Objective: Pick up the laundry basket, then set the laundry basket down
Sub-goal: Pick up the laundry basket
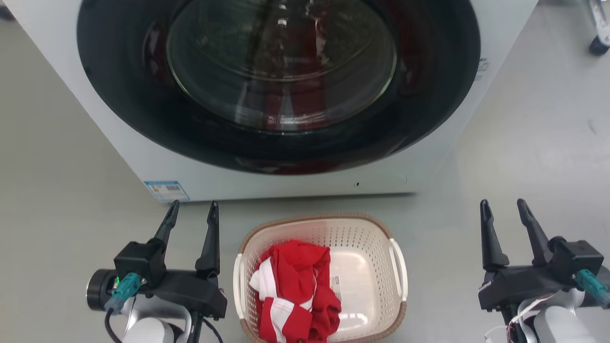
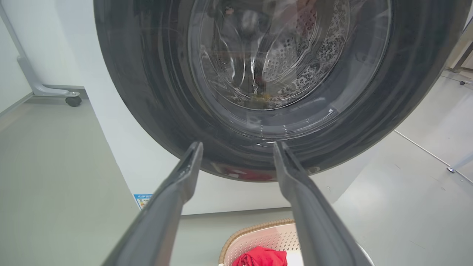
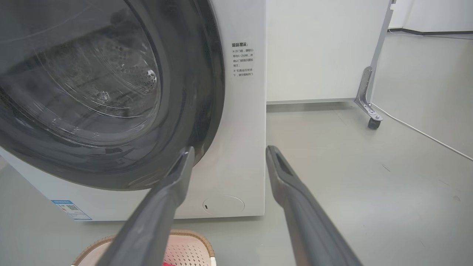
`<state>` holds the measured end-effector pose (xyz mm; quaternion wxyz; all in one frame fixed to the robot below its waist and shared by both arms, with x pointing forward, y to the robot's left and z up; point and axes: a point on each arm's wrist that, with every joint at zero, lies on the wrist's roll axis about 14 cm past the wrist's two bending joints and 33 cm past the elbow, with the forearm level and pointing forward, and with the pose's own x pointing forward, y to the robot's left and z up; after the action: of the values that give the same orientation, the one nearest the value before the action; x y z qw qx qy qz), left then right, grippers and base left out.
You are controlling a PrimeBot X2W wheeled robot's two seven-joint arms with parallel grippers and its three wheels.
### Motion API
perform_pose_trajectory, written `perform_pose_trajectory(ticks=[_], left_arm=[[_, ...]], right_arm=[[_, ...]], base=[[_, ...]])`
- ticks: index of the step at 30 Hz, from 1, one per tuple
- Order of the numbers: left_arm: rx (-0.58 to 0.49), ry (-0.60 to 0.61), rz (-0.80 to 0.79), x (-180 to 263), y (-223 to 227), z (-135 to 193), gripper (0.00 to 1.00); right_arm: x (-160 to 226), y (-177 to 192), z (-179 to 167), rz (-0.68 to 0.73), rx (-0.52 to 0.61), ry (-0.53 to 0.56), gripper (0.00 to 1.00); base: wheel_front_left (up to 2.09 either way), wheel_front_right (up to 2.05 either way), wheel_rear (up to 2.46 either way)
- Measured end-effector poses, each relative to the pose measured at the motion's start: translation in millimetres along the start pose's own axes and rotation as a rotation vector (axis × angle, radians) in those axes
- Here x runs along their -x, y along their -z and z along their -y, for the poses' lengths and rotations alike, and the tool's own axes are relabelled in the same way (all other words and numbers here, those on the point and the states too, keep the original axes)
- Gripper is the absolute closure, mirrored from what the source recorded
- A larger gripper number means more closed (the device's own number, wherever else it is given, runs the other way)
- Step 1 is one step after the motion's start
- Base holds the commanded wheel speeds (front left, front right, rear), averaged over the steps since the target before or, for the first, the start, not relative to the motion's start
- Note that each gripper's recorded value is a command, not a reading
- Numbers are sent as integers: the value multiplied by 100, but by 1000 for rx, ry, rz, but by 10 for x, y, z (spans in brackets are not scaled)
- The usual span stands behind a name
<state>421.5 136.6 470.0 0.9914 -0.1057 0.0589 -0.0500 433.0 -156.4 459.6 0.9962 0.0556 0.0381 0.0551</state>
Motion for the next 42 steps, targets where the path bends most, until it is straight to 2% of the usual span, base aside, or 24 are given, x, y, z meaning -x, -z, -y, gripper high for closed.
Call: perform_pose_trajectory(ticks=[13, 29, 42], left_arm=[[10, 13, -122, -493, 467, -67, 0], [24, 5, -288, -1153, 1186, -229, 0], [48, -16, -542, -1077, 2088, -389, 0]], right_arm=[[-447, 490, 39, -106, 0, -3, 0], [-1032, 1219, -40, -242, 12, -72, 0], [-1076, 1995, -116, -428, 9, -110, 0]], base=[[0, 0, 0], [0, 0, 0], [0, 0, 0]])
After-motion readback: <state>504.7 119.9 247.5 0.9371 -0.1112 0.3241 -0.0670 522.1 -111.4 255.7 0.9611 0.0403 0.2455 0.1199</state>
